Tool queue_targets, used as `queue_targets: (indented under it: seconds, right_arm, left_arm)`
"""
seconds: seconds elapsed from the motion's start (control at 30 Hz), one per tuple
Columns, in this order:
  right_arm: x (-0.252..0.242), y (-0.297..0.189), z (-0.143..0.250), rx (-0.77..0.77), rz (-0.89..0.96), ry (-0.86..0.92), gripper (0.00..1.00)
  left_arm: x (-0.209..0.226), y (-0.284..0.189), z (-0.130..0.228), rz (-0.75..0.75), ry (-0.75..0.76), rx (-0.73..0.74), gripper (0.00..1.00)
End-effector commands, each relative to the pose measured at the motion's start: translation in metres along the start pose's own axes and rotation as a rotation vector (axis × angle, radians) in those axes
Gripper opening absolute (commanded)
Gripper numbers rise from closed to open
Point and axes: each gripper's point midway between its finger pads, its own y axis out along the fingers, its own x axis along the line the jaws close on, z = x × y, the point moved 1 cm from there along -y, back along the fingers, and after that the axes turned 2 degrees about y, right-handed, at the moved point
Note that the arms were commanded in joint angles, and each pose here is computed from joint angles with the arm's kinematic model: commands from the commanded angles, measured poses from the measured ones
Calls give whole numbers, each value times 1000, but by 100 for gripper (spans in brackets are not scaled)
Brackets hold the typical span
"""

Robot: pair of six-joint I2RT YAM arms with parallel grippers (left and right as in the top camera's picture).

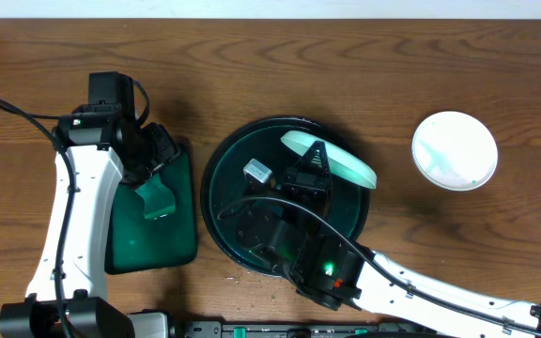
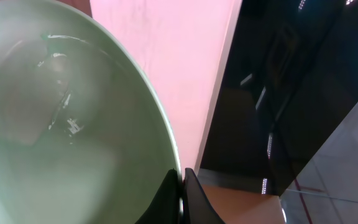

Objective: Clean dirty plates on tray and stack at the side
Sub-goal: 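Hold the plate upright over the tray with the right gripper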

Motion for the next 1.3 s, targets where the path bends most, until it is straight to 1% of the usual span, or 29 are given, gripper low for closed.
queue_targets:
  seconds: [0.0,0.07,0.17,0.2,0.27,0.3,0.33,0.4,0.5,0.57,0.6,0.67,0.77,0.8,0.9,0.93,1.0,1.1,1.2,1.27]
  right_arm:
    - [-12,-3,5,17,19,25,1]
    - [-11,-2,4,10,14,56,1]
    - [1,8,-1,-39,-49,171,1]
    - [6,14,1,-32,-71,211,1]
    - [-1,13,11,30,-19,261,1]
    - [-2,12,11,34,-11,267,1]
    - [-2,8,7,13,-16,307,1]
    - [10,9,-2,-43,-82,328,1]
    - [5,6,5,3,-36,366,1]
    - [17,7,-6,-61,-116,414,1]
    - [27,11,-9,-81,-170,405,1]
    - [26,14,-1,-39,-144,434,1]
    - [35,14,-7,-65,-192,417,1]
    - [35,20,-1,-38,-182,411,1]
    - [12,21,24,95,-16,328,1]
    - [9,21,25,102,-4,329,1]
    - [16,27,18,56,-69,338,1]
    - [11,14,14,47,-34,321,1]
    - [24,5,-8,-63,-127,355,1]
    - [24,10,-4,-43,-121,382,1]
  left_arm:
    - [2,5,2,-15,14,14,65]
    - [2,5,2,-15,14,14,65]
    - [2,5,2,-15,14,14,65]
    - [2,5,2,-15,14,14,65]
    - [2,5,2,-15,14,15,65]
    - [2,5,2,-16,16,15,65]
    - [2,5,2,-15,23,14,65]
    - [2,5,1,-14,25,13,65]
    - [2,6,2,-15,25,15,65]
    - [3,7,3,-17,25,18,65]
    - [3,7,3,-18,24,19,65]
    - [3,7,3,-18,24,21,65]
    - [3,7,4,-19,24,22,65]
    - [3,7,3,-17,24,20,65]
    - [4,7,4,-20,25,24,65]
    - [4,7,4,-20,26,24,65]
    - [3,7,4,-18,24,22,65]
    - [3,7,4,-19,25,23,65]
    - [3,7,4,-19,24,23,65]
    - [4,7,4,-19,24,24,65]
